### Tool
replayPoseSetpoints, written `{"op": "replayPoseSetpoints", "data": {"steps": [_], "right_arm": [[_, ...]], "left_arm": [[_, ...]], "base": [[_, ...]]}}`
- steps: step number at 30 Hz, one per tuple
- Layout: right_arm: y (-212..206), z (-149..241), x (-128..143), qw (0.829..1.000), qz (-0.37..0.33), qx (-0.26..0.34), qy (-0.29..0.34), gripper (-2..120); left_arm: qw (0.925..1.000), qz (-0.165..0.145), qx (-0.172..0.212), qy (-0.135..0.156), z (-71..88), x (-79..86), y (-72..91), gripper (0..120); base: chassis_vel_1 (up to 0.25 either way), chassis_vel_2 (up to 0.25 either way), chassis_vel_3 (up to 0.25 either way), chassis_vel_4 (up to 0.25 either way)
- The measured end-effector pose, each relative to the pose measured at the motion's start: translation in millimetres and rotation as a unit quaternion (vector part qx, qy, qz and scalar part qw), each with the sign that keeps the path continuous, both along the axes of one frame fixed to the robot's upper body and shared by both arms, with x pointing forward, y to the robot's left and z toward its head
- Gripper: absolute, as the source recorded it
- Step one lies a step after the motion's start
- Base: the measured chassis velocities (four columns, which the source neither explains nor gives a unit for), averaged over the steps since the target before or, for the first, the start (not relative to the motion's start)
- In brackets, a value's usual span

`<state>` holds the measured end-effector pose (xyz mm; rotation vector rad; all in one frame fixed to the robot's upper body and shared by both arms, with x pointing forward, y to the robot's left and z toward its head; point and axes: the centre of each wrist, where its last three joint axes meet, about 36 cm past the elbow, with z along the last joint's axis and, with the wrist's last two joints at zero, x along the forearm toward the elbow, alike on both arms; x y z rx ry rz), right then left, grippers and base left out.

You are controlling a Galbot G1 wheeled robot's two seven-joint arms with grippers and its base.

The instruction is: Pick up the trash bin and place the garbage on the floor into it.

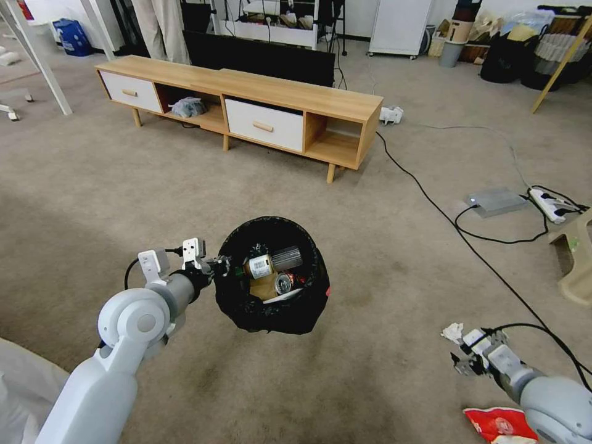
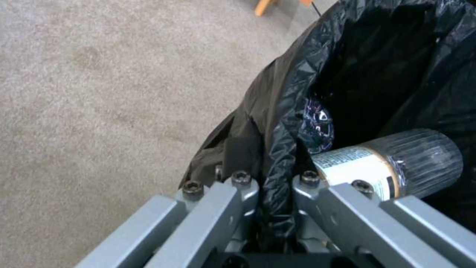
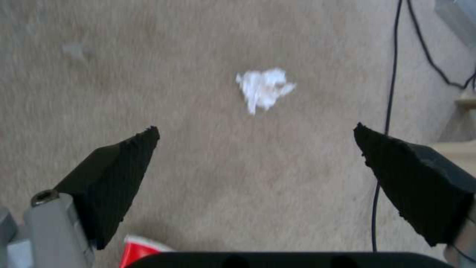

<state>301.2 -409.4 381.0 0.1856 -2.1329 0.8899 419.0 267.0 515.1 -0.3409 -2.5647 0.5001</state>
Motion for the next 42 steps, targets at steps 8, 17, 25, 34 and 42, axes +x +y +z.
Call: {"op": "replayPoseSetpoints", "data": {"steps": [8, 17, 25, 34, 42], "right_arm": [[-4, -16, -20, 1.0, 0.001, -0.005, 0.021, 100], [-6, -22, -24, 1.0, 0.006, -0.005, 0.02, 100], [-9, -26, -34, 1.0, 0.021, -0.001, 0.023, 100], [-10, -27, -35, 0.999, 0.031, 0.01, 0.022, 100], [-12, -31, -42, 0.999, 0.032, 0.008, 0.029, 100]], "left_arm": [[1.0, -0.001, 0.0, 0.002, -1.5, -0.5, -1.3, 0], [1.0, -0.003, 0.002, 0.002, -1.8, -0.4, -2.7, 0], [1.0, -0.001, 0.003, 0.001, -1.0, -0.9, -1.1, 0], [1.0, 0.0, 0.004, 0.002, -1.1, -1.0, -0.9, 0], [1.0, 0.0, 0.005, 0.001, -0.9, -0.8, 0.0, 0]], "base": [[0.0, 0.0, 0.0, 0.0], [0.0, 0.0, 0.0, 0.0], [0.0, 0.0, 0.0, 0.0], [0.0, 0.0, 0.0, 0.0], [0.0, 0.0, 0.0, 0.0]]}}
